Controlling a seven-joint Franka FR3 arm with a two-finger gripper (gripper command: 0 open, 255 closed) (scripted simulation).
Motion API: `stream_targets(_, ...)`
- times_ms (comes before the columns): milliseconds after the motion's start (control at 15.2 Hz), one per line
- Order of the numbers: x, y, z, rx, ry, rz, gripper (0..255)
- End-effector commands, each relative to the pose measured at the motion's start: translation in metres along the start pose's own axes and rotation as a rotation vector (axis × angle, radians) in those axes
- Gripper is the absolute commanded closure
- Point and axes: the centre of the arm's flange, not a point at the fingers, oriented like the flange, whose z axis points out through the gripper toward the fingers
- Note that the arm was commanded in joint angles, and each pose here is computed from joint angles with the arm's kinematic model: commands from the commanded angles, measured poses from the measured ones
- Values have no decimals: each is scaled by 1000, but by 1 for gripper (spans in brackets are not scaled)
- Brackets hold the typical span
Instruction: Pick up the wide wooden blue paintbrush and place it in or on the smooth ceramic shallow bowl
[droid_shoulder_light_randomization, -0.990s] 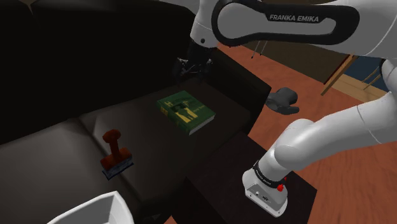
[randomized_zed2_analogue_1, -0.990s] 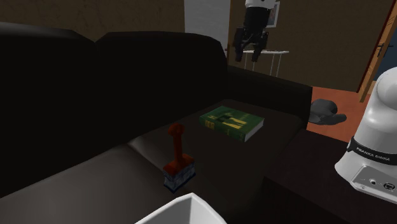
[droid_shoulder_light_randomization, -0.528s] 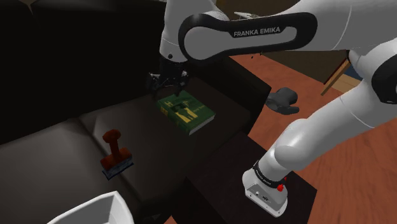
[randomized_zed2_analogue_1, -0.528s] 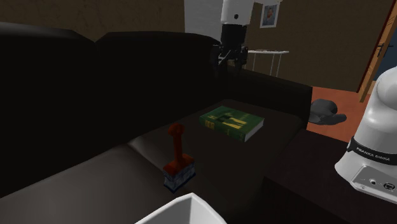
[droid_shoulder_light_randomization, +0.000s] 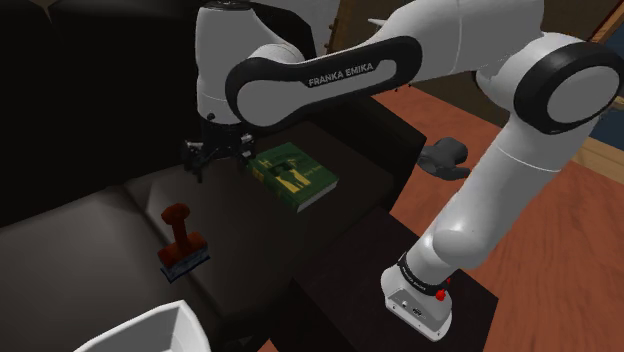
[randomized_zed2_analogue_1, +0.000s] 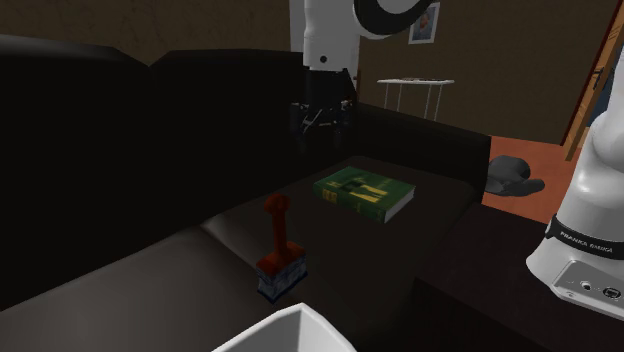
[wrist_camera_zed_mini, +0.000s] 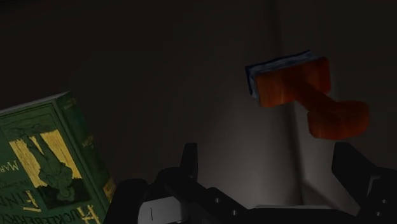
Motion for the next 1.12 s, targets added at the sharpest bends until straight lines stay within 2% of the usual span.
stream_targets(0, 2, -21, 15, -6, -8, 5, 0)
stream_targets(462, 14, -98, 69, -25, -38, 15, 0)
stream_targets(1056, 13, -102, 113, -26, -40, 16, 0)
